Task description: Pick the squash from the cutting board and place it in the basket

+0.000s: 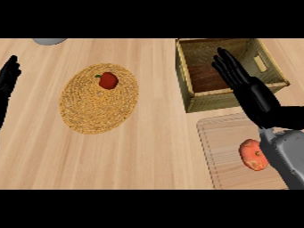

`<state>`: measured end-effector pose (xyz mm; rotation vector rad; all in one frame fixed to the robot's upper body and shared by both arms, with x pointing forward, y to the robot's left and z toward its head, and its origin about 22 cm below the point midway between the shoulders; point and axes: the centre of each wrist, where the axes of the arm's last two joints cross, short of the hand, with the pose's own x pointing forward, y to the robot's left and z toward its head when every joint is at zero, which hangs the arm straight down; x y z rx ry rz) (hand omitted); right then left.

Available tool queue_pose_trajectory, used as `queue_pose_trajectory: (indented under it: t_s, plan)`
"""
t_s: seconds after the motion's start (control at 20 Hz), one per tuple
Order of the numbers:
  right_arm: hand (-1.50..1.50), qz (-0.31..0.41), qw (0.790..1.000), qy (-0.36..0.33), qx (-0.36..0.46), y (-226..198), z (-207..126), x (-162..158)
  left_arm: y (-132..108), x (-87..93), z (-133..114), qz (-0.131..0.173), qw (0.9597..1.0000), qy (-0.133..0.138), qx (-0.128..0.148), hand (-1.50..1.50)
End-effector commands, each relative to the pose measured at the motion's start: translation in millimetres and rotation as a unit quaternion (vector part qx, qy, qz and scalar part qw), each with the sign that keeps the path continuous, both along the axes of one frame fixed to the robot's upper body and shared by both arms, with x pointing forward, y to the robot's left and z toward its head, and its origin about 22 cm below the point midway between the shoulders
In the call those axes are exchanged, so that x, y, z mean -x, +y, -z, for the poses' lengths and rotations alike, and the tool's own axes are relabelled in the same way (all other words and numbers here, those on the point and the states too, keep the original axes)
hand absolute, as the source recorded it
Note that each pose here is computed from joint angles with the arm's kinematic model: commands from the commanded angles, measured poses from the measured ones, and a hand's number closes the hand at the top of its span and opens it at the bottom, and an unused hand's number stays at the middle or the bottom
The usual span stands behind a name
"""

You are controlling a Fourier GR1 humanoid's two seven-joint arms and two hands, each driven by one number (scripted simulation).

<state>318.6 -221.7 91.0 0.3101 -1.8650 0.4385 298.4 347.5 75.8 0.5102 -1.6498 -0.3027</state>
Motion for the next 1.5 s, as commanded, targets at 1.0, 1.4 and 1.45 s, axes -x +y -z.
queue_pose_trajectory:
  t_s: [1.0, 1.4, 1.45]
  plan:
    - [-1.5, 0.654, 0.715, 0.092, 0.228, -96, 117, 122, -87, 45.8, 58, 0.01, 0.9726, 0.003, 0.232, 0.0]
    - [-1.5, 0.579, 0.681, 0.246, 0.374, -127, 102, 157, -99, 47.4, 53, 0.026, 0.9728, -0.002, 0.23, 0.0]
    - [-1.5, 0.561, 0.687, 0.264, 0.38, -122, 94, 158, -100, 45.7, 56, 0.02, 0.9734, -0.003, 0.228, 0.0]
